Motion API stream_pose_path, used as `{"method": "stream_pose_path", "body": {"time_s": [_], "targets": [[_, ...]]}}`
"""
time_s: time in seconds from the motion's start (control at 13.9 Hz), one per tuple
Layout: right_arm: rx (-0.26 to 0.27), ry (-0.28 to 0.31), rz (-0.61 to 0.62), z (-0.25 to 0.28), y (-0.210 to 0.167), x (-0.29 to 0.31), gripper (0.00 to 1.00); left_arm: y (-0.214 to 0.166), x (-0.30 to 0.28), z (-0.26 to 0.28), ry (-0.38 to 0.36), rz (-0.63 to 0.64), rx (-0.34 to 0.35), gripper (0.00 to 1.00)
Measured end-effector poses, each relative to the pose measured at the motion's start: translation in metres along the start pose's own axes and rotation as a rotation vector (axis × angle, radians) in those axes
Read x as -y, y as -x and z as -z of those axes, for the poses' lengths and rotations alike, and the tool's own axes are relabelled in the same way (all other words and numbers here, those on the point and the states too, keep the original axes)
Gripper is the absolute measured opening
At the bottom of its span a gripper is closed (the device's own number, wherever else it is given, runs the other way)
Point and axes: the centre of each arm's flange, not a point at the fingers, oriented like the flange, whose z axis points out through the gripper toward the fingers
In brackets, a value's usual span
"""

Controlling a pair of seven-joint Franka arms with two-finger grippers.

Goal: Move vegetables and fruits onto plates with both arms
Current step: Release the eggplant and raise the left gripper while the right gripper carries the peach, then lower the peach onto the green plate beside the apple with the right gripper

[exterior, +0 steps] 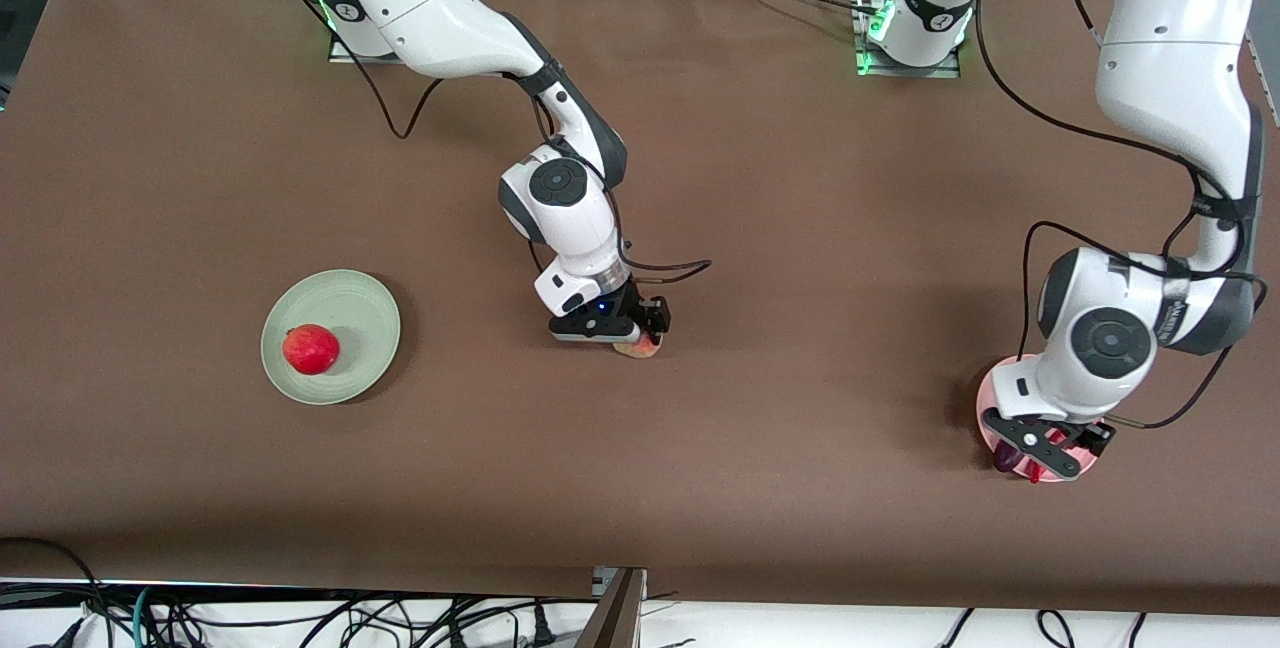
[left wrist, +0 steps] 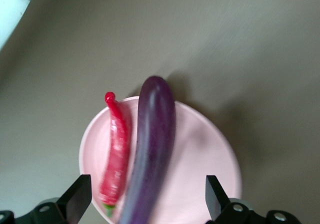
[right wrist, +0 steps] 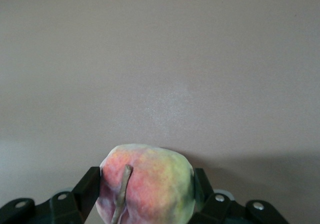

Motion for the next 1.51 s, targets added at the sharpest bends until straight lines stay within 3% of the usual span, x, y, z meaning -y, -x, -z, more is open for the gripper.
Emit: {"method": "stream_pose_path", "body": {"time_s": [0.22,0.57,0.79,1.0,1.29,1.51], "targets": [[-0.012,0.024,-0.001,0.003,-0.012,-0.008,0.8,0.008,-0.001,0.062,0.128,0.099,-0.002,1.0],[0.076,0.196,0.062,0.062,-0.08,-0.054,0.8,0.032,-0.014,0.173,0.265,0.274,0.015,1.0],[0.206,0.29,0.177,0.098,-0.125,-0.118,0.8,0.046,-0.025,0.246,0.249,0.403,-0.017,1.0],[0.323,0.323,0.289,0.112,-0.161,-0.197,0.8,0.071,-0.038,0.305,0.239,0.554,0.009,1.0],[0.414,0.327,0.355,0.112,-0.179,-0.266,0.8,0.099,-0.035,0.335,0.184,0.644,-0.079,1.0],[0.457,0.32,0.381,0.109,-0.187,-0.319,0.8,0.128,-0.068,0.335,0.178,0.638,-0.059,1.0]]}}
